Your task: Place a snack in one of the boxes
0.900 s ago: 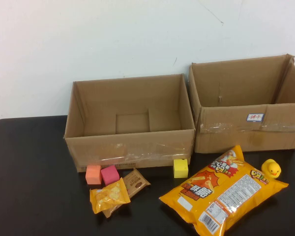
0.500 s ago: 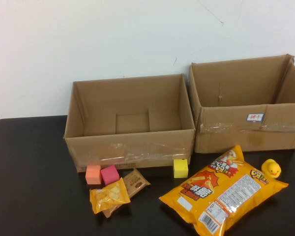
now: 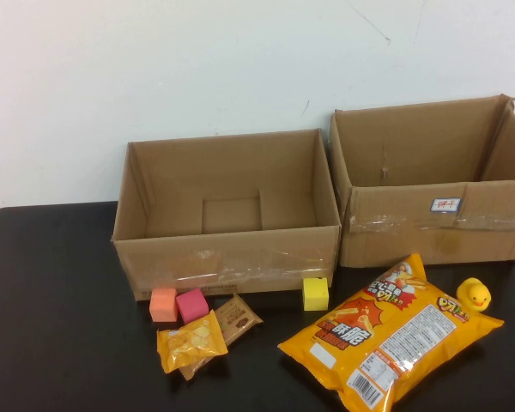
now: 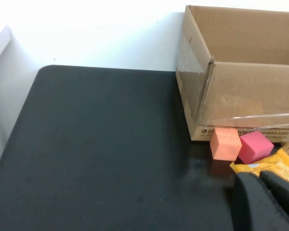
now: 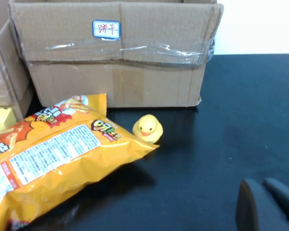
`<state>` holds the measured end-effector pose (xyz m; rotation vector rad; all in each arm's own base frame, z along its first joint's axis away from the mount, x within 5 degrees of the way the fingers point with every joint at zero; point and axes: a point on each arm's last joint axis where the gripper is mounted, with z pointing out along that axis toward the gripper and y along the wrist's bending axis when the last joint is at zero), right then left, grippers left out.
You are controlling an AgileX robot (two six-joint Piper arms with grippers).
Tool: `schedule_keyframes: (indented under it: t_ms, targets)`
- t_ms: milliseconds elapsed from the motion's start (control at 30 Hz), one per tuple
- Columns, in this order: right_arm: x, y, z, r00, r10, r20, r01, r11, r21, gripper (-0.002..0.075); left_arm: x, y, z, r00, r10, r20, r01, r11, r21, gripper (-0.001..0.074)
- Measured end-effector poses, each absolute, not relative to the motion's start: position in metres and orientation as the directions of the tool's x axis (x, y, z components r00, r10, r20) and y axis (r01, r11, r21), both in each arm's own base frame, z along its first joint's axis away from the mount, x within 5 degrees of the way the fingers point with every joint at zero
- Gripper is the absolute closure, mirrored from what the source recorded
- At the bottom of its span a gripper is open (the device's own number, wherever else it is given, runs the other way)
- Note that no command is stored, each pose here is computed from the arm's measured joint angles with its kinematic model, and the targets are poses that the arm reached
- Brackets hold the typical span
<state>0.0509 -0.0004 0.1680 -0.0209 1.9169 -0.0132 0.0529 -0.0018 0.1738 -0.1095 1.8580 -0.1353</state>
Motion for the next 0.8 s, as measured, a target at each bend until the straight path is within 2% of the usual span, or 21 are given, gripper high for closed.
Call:
schedule_keyframes:
  t_ms: [467, 567, 667, 800]
  targets:
    - [0.052, 0.000, 0.170, -0.308, -0.024, -0.951, -0.008, 1.000, -0.023, 0.0727, 0.054, -0.001, 0.175, -0.261, -0.102, -0.960, 0.001, 0.994, -0.106, 0.0736]
    - [0.055, -0.001, 0.181, -0.179, -0.048, -0.983, -0.008, 0.999, -0.048, 0.0727, 0.055, 0.000, 0.182, -0.184, -0.057, -0.981, 0.010, 0.998, -0.060, 0.0736]
    - [0.057, 0.001, 0.200, 0.030, -0.058, -0.998, -0.009, 0.998, -0.058, 0.0727, 0.057, -0.001, 0.197, -0.014, 0.026, -1.000, 0.031, 0.999, 0.026, 0.0736]
    - [0.052, 0.002, 0.227, 0.328, -0.057, -0.943, -0.012, 0.998, -0.065, 0.0727, 0.054, -0.006, 0.218, 0.225, 0.119, -0.967, 0.059, 0.989, 0.135, 0.0736]
